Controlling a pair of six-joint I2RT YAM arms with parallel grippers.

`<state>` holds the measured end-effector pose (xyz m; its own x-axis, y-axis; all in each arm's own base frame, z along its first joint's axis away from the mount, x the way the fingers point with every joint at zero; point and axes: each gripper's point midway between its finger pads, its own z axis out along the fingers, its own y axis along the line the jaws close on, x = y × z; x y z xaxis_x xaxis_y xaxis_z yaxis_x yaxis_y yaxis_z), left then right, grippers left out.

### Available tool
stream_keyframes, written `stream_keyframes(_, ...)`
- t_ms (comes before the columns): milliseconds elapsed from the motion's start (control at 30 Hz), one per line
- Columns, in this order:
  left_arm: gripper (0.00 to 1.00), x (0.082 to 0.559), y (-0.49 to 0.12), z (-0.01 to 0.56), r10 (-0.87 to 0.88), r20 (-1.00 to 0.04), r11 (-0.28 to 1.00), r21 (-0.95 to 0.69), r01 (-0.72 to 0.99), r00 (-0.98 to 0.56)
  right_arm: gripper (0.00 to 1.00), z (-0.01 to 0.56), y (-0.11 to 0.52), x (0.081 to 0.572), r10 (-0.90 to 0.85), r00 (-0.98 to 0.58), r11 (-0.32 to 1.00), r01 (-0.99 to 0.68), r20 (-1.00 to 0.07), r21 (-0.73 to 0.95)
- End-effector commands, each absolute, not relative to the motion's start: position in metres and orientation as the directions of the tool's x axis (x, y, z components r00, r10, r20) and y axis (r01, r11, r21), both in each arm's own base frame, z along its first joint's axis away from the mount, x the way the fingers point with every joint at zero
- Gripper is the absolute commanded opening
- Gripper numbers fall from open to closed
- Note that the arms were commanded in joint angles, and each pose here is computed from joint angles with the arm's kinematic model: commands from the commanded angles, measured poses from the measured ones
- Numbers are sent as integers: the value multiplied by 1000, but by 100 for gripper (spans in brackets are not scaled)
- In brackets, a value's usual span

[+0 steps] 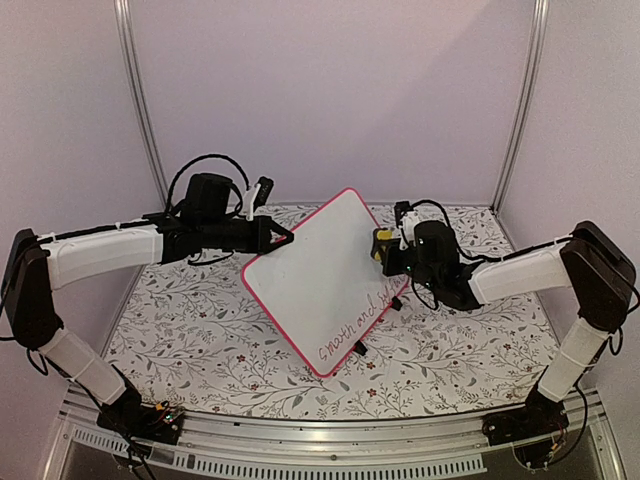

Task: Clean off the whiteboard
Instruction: Erase the whiteboard at the center of the board.

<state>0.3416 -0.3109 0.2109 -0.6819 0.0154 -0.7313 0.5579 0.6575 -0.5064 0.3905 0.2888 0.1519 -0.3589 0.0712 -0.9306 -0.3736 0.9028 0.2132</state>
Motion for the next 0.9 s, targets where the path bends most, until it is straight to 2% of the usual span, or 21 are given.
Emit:
stream_keyframes(0, 0, 326, -311, 174, 142, -708, 682, -437, 587, -692, 15, 159, 294, 404, 47, -330, 916, -363, -943, 173)
stream_keyframes(233, 0, 326, -311, 175, 141, -708, 680, -439, 587, -692, 15, 145, 294, 406, 21, -351, 918, -364, -936, 156)
stream_keyframes(633, 0, 326, -311, 176, 139, -710, 681, -438, 587, -690, 14, 94, 264, 376, -7, -428, 924, -349, -904, 158)
stream_keyframes(867, 0, 326, -311, 175, 141, -709, 679, -439, 589, -691, 15, 120, 268, 390, 33, -380, 920, -349, -924, 176)
